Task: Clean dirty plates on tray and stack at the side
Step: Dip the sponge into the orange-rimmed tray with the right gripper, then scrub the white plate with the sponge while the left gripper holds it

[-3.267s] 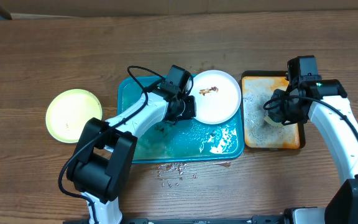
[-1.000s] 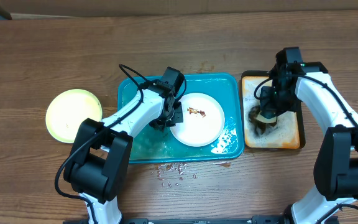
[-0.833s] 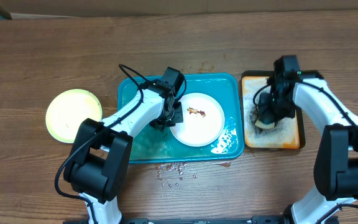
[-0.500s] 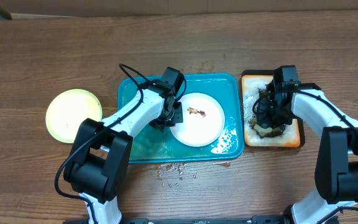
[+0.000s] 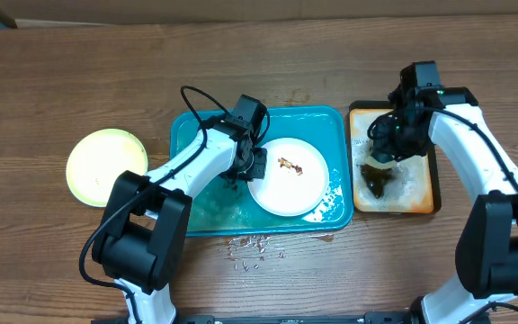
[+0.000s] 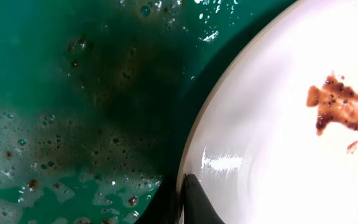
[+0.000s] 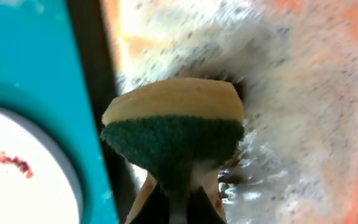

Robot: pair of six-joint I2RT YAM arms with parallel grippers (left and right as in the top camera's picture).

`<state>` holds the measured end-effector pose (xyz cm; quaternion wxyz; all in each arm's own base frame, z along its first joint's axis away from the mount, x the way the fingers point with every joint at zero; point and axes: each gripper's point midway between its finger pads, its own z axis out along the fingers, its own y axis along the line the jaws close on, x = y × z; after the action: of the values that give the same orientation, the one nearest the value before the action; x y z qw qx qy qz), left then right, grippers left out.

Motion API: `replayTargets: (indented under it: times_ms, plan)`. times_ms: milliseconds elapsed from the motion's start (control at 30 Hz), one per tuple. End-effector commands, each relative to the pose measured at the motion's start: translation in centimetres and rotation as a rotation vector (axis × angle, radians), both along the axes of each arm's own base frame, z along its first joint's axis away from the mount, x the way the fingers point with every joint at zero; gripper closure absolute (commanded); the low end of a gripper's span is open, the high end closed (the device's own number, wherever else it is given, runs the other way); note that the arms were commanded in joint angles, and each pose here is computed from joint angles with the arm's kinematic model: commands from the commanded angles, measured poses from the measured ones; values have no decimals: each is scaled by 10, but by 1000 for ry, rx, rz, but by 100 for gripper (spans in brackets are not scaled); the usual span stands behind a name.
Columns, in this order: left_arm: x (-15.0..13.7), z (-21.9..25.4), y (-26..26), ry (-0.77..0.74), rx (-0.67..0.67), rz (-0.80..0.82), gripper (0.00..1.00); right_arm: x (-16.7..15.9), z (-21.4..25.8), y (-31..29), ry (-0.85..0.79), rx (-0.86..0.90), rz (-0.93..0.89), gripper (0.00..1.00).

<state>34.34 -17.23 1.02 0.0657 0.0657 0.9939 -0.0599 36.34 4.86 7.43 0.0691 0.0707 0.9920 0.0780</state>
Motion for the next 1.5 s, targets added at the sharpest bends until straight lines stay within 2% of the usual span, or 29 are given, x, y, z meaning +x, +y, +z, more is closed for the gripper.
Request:
replayTargets:
  times_ms: [0,300,467,567,800,933,1067,1467]
  plan:
    - [-4,-10,7,15,35,-37,96,3,16,12,-44,14,29,96]
    - [-6,-10,8,22,38,-37,96,2,16,15,-40,26,30,96]
    - [-6,-10,7,24,33,-34,96,-13,33,78,-45,327,262,96]
    - [-6,-10,3,28,11,-38,96,-19,41,109,-59,413,336,96]
    - [-7,-10,2,30,4,-39,96,-13,27,159,-79,355,297,96]
    - [-7,-10,2,30,4,-38,96,-17,21,191,-94,360,343,96]
    - [-7,-10,2,31,5,-38,96,-15,7,201,-89,300,268,96]
    - [-7,-10,2,33,5,-38,96,-12,-23,218,-66,294,267,96]
